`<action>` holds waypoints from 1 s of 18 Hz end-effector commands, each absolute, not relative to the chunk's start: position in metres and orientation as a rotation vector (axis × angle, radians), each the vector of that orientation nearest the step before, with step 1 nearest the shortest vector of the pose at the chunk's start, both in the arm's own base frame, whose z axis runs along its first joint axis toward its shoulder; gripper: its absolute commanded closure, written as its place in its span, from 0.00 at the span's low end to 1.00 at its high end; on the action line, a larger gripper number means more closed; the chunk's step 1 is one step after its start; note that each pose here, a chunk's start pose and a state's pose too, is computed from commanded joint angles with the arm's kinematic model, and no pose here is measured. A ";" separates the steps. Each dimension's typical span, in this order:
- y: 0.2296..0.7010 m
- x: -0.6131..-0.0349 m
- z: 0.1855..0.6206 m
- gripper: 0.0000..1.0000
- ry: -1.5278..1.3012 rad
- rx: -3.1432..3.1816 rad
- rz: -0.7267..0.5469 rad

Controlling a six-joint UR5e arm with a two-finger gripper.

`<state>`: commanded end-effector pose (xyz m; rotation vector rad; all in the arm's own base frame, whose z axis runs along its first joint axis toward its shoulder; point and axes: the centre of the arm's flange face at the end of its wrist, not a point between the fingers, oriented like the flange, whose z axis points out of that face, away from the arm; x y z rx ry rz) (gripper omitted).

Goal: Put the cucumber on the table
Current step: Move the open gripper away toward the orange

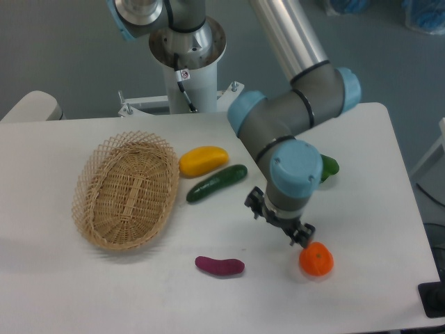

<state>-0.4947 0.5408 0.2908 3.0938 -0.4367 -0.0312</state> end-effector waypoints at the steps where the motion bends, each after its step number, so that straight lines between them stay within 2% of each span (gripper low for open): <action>1: 0.543 -0.498 0.289 0.00 -0.477 3.087 -0.034; 6: 0.554 -0.514 0.290 0.00 -0.563 3.081 -0.058; 9: 0.560 -0.521 0.291 0.00 -0.602 3.067 -0.020; 18: 0.569 -0.530 0.276 0.00 -0.786 3.020 -0.014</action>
